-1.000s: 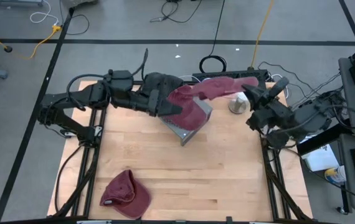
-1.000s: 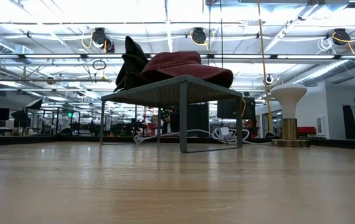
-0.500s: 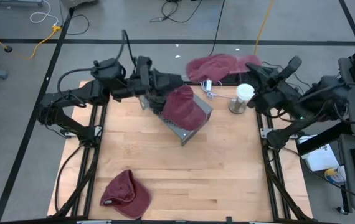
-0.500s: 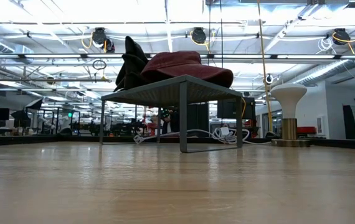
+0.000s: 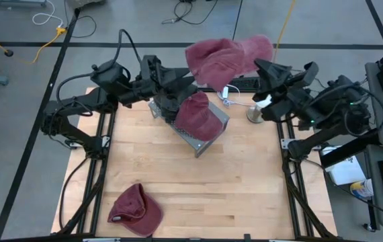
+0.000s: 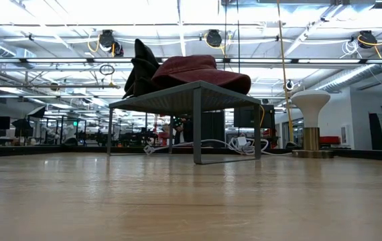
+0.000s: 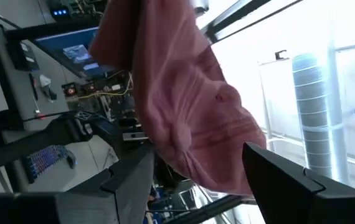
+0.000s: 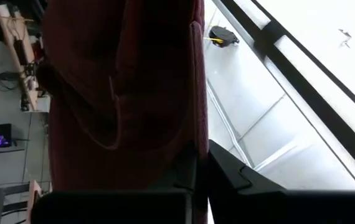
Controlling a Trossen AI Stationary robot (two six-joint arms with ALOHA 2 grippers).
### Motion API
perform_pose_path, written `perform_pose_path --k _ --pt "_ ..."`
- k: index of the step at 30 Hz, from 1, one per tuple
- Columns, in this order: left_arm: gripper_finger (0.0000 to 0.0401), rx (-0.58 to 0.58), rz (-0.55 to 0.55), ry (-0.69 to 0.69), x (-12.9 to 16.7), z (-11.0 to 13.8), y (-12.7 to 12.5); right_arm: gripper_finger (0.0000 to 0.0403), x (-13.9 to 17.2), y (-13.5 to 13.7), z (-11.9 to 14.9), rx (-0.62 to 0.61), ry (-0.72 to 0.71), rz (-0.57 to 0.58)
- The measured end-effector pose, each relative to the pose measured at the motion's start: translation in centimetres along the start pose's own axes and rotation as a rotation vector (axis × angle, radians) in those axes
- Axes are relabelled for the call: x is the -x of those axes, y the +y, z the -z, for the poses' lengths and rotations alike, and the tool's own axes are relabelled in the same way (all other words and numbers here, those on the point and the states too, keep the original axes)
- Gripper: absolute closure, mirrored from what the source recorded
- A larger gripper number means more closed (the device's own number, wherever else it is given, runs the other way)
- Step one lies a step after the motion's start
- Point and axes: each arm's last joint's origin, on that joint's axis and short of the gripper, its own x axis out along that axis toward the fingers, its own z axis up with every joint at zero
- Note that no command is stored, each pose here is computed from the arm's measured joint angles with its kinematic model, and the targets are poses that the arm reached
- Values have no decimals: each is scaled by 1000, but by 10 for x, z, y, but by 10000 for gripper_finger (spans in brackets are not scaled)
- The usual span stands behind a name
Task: Pick & Place hat
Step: Stack the top red cap on the red cap on the shelf
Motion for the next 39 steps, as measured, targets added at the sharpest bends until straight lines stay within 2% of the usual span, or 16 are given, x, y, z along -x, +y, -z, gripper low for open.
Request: perform_pose_path --k 6,9,17,24,28,31,35,39 --pt "153 66 0 2 0 0 0 392 -10 9 -9 30 12 5" --pt "153 64 -1 -1 0 0 0 394 -11 11 -9 40 19 2" --pt "153 63 25 -128 0 -12 -2 394 -11 11 -8 44 20 3" --pt "156 75 67 -162 1 -21 -4 394 -8 6 -3 32 26 15" --pt "187 63 108 -174 1 -23 -8 394 -7 4 -1 27 28 19" --pt "227 41 102 -168 1 -25 -7 394 -7 4 -1 23 28 19" --pt "279 74 87 -134 0 -25 -3 394 -7 5 -2 21 23 15" --pt "316 74 69 -129 -3 -25 2 394 -8 7 -4 16 19 9"
